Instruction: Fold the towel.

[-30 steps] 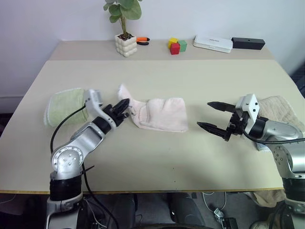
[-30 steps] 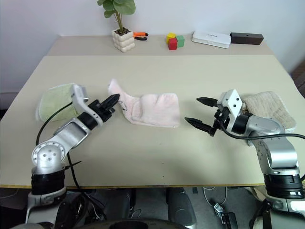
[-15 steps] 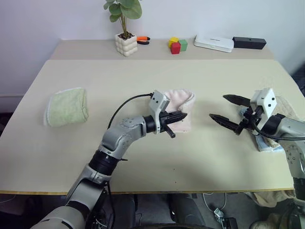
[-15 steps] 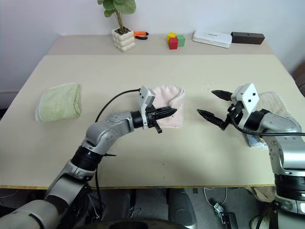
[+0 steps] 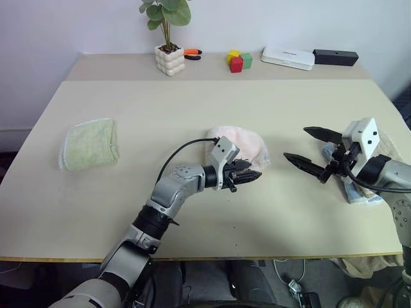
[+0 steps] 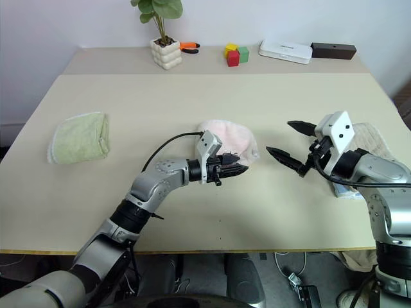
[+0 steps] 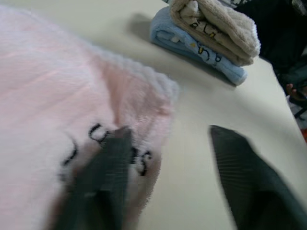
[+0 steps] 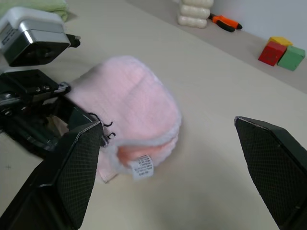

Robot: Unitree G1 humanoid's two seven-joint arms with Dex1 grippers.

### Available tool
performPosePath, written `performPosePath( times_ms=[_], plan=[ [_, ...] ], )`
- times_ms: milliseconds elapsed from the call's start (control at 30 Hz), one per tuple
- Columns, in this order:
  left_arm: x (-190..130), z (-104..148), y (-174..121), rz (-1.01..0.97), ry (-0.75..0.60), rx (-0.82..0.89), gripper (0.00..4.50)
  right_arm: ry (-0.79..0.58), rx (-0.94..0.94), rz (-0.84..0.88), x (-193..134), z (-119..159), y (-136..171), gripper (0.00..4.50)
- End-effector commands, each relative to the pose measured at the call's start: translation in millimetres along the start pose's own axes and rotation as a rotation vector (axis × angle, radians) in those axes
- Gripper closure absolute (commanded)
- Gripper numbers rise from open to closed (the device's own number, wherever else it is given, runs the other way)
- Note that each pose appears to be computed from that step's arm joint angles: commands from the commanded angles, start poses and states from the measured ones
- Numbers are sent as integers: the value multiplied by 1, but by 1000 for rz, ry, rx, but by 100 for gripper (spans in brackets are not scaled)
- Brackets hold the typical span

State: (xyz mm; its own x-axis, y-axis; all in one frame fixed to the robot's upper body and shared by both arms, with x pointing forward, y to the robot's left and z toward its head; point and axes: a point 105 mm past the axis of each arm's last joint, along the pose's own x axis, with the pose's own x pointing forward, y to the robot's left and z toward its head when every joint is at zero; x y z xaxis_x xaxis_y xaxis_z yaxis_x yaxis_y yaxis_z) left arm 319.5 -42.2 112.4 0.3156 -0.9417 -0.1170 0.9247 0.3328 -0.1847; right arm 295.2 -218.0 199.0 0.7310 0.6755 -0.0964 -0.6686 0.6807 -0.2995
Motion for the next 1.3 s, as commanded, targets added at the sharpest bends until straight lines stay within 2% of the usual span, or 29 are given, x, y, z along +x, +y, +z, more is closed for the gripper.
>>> performPosePath(
  times_ms=[33, 167, 300, 467, 500, 567, 600, 667, 800, 833, 1033, 1167, 1300],
  plan=[
    [-5, 12, -9, -57, -41, 15, 13, -31, -38, 7, 5, 11, 0, 0],
    [-12, 21, -21, -113, -79, 40, 5, -46, -39, 7, 9, 13, -3, 0],
    [-30, 40, -26, -145, -166, 59, 5, -88, -18, -22, 16, 18, -9, 0],
    [-47, 58, -13, -100, -224, -7, 5, -161, 34, -87, 25, 25, -16, 0],
    [-50, 65, 3, -18, -257, -40, 28, -173, 60, -119, 28, 25, -19, 0],
    [-57, 79, 28, 104, -329, -103, 94, -170, 52, -175, 36, 23, -20, 54],
    [-60, 84, 35, 140, -356, -125, 154, -174, 37, -190, 41, 24, -19, 101],
    [-64, 92, 44, 198, -401, -133, 241, -199, 49, -243, 51, 29, -17, 184],
    [-57, 90, 61, 320, -399, -140, 450, -196, 131, -463, 80, 25, -21, 404],
    [-53, 87, 64, 344, -380, -137, 450, -196, 157, -526, 86, 24, -20, 447],
    [-33, 81, 67, 426, -372, -169, 450, -142, 192, -626, 120, 17, 13, 447],
    [-24, 68, 68, 470, -335, -190, 450, -104, 231, -674, 130, 5, 27, 447],
    [-24, 49, 76, 531, -285, -205, 450, -13, 258, -668, 133, -29, 44, 447]
  ],
)
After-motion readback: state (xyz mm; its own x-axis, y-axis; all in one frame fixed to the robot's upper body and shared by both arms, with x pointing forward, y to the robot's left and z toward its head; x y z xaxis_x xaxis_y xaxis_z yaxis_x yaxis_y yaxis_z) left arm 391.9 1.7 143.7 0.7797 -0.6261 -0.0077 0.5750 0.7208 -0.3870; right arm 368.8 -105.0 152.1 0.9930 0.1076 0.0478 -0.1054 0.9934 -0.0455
